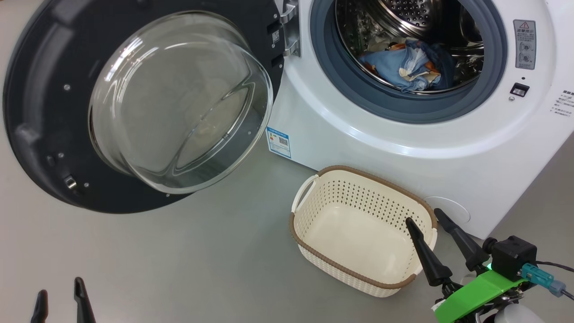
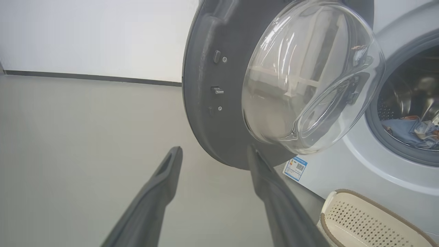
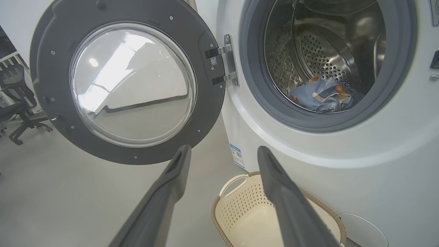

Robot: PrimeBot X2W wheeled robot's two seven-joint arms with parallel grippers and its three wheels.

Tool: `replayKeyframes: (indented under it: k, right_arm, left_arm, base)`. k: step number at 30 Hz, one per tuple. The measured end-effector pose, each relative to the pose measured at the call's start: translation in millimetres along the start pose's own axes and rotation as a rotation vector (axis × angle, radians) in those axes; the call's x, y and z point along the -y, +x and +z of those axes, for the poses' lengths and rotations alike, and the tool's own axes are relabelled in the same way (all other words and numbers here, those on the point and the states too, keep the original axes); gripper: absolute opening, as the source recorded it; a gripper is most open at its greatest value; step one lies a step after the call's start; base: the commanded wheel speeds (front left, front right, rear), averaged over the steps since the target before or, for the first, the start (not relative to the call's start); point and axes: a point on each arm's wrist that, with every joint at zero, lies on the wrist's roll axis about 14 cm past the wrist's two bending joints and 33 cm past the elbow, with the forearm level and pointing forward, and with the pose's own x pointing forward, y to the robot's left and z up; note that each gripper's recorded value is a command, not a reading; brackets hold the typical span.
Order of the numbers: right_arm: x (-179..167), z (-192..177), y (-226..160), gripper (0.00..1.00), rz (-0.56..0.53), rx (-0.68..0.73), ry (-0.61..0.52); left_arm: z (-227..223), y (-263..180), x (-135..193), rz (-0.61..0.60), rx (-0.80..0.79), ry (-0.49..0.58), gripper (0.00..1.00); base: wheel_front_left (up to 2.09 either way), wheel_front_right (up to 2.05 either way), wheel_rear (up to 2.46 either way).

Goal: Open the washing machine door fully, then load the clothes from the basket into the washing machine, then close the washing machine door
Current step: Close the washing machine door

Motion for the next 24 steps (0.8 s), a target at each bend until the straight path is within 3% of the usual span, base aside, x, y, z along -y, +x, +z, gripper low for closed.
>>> replayKeyframes:
  k: [1, 2, 4, 18, 24]
  right_arm:
    - [0, 0, 0, 1.00, -0.001, 0.001, 0.002]
    - [1, 0, 0, 1.00, -0.003, 0.001, 0.003]
    - [2, -1, 0, 1.00, -0.007, 0.001, 0.008]
    - [18, -17, -1, 1.00, -0.045, -0.020, 0.059]
    - [29, -25, -1, 1.00, -0.058, -0.034, 0.069]
  left_arm:
    - [2, 1, 1, -0.002, 0.008, -0.010, 0.91]
    - [5, 2, 2, -0.002, 0.017, -0.027, 0.46]
    - [14, 5, 4, -0.009, 0.045, -0.042, 0.00]
    - [186, 77, -9, -0.108, 0.450, -0.132, 0.00]
    - [227, 120, -17, -0.105, 0.435, -0.217, 0.00]
  base:
    - [0.00, 0.00, 0.00]
    - [0.00, 0.00, 0.00]
    - [0.00, 0.00, 0.00]
    - [0.00, 0.00, 0.00]
    - [0.00, 0.00, 0.00]
